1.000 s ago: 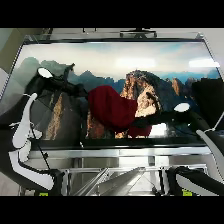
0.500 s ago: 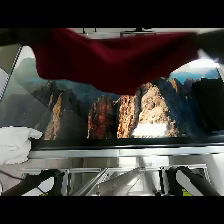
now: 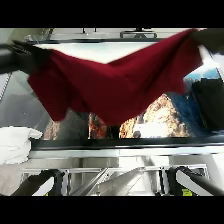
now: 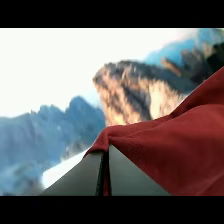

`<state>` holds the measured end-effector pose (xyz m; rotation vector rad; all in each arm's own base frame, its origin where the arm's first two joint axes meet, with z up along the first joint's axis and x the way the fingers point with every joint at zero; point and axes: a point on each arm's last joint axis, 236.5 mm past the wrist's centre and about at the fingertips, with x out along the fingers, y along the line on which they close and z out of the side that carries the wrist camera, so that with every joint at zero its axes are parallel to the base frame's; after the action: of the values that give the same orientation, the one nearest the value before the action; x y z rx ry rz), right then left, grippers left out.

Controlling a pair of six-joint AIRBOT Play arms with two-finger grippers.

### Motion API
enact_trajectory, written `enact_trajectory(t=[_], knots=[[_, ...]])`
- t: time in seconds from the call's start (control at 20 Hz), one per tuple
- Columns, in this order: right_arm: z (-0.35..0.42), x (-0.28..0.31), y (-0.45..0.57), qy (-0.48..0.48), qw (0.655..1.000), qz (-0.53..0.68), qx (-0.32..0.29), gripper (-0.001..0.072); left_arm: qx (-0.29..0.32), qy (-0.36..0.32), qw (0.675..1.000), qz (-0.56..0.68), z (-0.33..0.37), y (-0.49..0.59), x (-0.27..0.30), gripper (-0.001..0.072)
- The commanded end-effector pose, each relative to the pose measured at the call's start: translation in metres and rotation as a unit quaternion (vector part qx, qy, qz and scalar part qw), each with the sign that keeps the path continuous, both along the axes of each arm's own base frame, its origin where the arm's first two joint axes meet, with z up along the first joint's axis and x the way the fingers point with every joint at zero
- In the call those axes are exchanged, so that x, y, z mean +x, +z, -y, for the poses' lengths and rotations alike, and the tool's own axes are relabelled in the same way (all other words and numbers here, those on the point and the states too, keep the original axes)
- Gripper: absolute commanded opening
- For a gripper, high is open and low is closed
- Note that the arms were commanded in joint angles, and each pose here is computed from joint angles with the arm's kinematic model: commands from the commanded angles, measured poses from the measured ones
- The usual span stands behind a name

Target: Fold the shirts.

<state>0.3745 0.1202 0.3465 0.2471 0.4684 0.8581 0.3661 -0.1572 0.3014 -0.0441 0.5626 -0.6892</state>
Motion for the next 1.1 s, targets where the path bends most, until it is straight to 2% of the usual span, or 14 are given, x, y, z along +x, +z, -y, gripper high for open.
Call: enact_trajectory(t=[0.0,0.1,0.15,0.2,0.25,0.3,0.5,0.65,0.7,0.8,1.05], knots=[[-0.012,0.035,-0.121,0.029,0.985,-0.169,-0.006,0.0019,0.028,-0.008,0.994,-0.109,-0.002,-0.112,0.032,0.0017],[-0.018,0.052,-0.209,0.029,0.963,-0.268,-0.009,0.0020,0.045,-0.021,0.983,-0.175,-0.002,-0.182,0.047,0.0015],[-0.020,0.061,-0.249,0.020,0.951,-0.308,-0.002,0.0053,0.056,-0.018,0.977,-0.206,-0.006,-0.215,0.054,0.0041],[-0.018,0.070,-0.280,0.010,0.942,-0.337,0.005,0.0228,0.073,-0.013,0.970,-0.231,-0.015,-0.241,0.059,0.0303],[-0.015,0.078,-0.302,0.004,0.933,-0.360,0.014,0.0373,0.085,-0.006,0.963,-0.254,-0.025,-0.263,0.066,0.0644],[-0.012,0.082,-0.312,0.000,0.927,-0.374,0.031,0.0377,0.088,0.008,0.956,-0.281,-0.037,-0.275,0.070,0.0717],[0.009,0.075,-0.300,0.004,0.924,-0.379,0.053,0.0377,0.065,0.039,0.922,-0.380,-0.087,-0.287,0.062,0.0716],[-0.011,0.039,-0.297,0.037,0.914,-0.402,0.047,0.0380,0.048,0.050,0.892,-0.447,-0.104,-0.308,0.025,0.0716],[-0.025,0.021,-0.305,0.050,0.908,-0.414,0.042,0.0410,0.044,0.055,0.883,-0.463,-0.106,-0.318,0.010,0.0716],[-0.062,-0.026,-0.327,0.084,0.889,-0.450,0.029,0.0516,0.037,0.070,0.871,-0.486,-0.106,-0.340,-0.017,0.0716],[-0.132,-0.096,-0.399,0.071,0.860,-0.505,-0.028,0.0515,0.029,0.107,0.862,-0.495,-0.110,-0.381,-0.052,0.0715]])
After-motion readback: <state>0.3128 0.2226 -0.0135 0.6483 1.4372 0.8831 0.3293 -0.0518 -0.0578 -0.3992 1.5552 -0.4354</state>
